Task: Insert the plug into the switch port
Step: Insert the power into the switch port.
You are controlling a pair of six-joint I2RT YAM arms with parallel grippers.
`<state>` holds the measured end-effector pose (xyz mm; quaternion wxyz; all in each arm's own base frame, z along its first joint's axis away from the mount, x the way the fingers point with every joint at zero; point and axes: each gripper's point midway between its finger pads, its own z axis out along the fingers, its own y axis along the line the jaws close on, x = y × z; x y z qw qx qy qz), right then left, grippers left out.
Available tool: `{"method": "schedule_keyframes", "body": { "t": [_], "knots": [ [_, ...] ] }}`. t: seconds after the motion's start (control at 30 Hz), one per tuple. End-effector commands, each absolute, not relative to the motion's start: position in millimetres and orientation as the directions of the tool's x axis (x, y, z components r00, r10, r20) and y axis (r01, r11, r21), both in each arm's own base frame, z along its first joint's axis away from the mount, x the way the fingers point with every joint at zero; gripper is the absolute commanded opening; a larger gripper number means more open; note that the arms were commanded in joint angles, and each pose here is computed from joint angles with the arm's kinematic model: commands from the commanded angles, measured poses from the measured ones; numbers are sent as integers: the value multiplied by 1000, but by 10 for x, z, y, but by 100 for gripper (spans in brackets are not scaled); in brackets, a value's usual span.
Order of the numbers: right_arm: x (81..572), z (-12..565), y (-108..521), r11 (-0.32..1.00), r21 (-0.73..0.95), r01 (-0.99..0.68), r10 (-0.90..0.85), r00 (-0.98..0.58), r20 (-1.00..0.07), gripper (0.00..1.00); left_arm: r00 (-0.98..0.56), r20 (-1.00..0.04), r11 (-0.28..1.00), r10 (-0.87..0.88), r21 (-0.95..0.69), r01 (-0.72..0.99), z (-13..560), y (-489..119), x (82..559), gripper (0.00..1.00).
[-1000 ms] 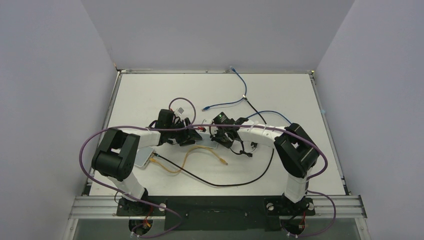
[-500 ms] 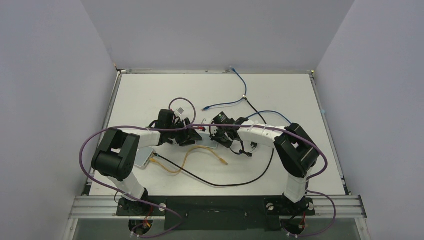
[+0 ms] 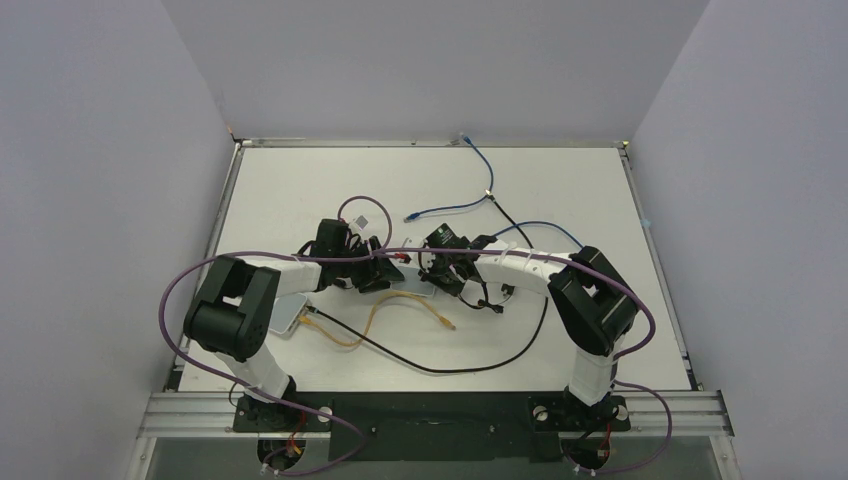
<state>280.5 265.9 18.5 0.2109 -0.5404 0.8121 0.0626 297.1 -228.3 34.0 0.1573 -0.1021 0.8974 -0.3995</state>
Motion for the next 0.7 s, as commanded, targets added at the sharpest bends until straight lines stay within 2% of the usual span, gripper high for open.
{"method": "schedule_keyframes", "body": {
  "t": [0.0,0.47,0.67],
  "knots": [
    [2855,329,2832,384,-133,-914,-837,-284,-468,0,-926,-230,648,-299,-761,-21,428,-2311,3073,50],
    [2853,378,2897,339,-150,-929,-840,-227,-492,0,-934,-220,641,-281,-767,-13,413,-2348,3033,50],
    [2827,420,2971,256,-156,-954,-847,-143,-513,0,-943,-219,645,-250,-764,6,407,-2389,2968,50]
  ]
}}
